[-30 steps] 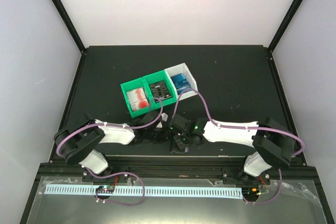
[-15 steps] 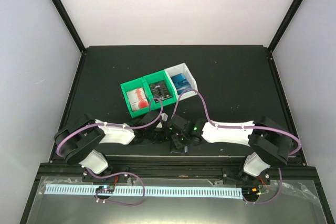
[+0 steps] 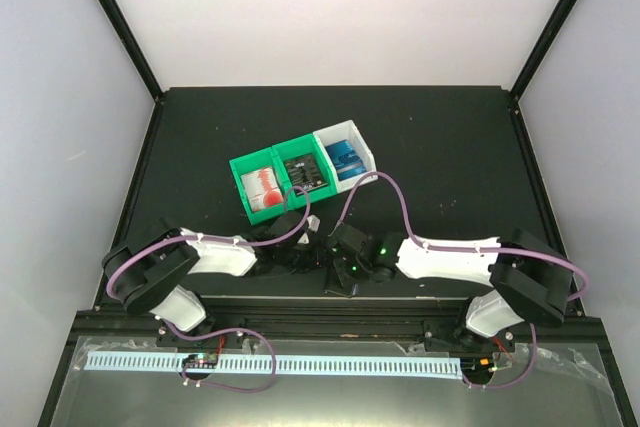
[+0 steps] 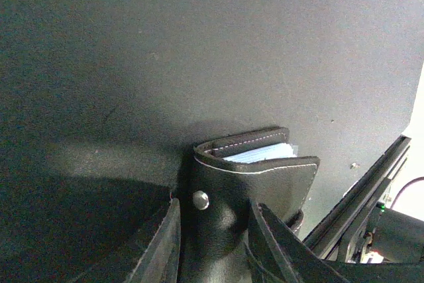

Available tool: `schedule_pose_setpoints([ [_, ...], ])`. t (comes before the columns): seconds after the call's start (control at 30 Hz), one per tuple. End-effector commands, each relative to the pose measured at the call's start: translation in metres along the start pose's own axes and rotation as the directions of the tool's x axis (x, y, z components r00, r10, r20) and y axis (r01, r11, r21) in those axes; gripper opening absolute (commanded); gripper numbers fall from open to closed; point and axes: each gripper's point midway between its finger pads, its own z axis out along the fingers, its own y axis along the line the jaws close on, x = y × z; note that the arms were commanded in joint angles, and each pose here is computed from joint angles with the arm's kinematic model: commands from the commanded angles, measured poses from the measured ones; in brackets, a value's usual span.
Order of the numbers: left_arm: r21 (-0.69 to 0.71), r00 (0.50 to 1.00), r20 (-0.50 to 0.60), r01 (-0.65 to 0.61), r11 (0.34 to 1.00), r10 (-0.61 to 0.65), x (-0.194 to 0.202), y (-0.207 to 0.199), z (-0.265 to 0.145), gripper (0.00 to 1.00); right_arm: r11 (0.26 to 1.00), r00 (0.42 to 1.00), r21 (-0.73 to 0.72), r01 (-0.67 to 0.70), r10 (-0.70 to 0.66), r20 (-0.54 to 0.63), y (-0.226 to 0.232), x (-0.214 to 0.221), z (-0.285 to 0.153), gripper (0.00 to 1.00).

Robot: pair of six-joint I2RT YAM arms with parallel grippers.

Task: Put the credit cards into the card holder
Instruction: Close the card holder at the center of the board.

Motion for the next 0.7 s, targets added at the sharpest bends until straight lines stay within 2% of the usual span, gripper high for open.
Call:
schedule_pose_setpoints([
  [0.0, -0.167, 0.999, -0.029, 0.033, 0.985, -0.038, 0.016, 0.046, -0.002, 0.32, 1.0, 0.998, 0.01, -0.023, 0.023, -0.061, -0.006, 0.021, -0.002, 0.09],
  [0.13, -0.16, 0.999, -0.027, 0.013, 0.987, -0.017, 0.014, 0.041, -0.004, 0.35, 0.999, 1.0, -0.046, -0.022, 0.022, -0.004, 0.007, 0.006, -0.013, 0.25],
  [0.27, -0.147, 1.0, -0.026, -0.009, 0.989, 0.005, 0.012, 0.034, -0.007, 0.37, 0.998, 0.999, -0.063, -0.015, 0.017, 0.041, 0.013, -0.006, -0.023, 0.36],
  [0.53, -0.098, 0.998, -0.033, -0.063, 0.993, 0.06, 0.013, 0.018, -0.014, 0.46, 0.998, 0.988, -0.026, -0.063, 0.066, 0.139, 0.002, -0.018, -0.049, 0.4],
  [0.67, -0.081, 0.995, -0.057, -0.085, 0.993, 0.081, 0.019, 0.015, -0.015, 0.48, 0.993, 0.983, 0.02, -0.113, 0.109, 0.145, -0.013, -0.012, -0.053, 0.4],
])
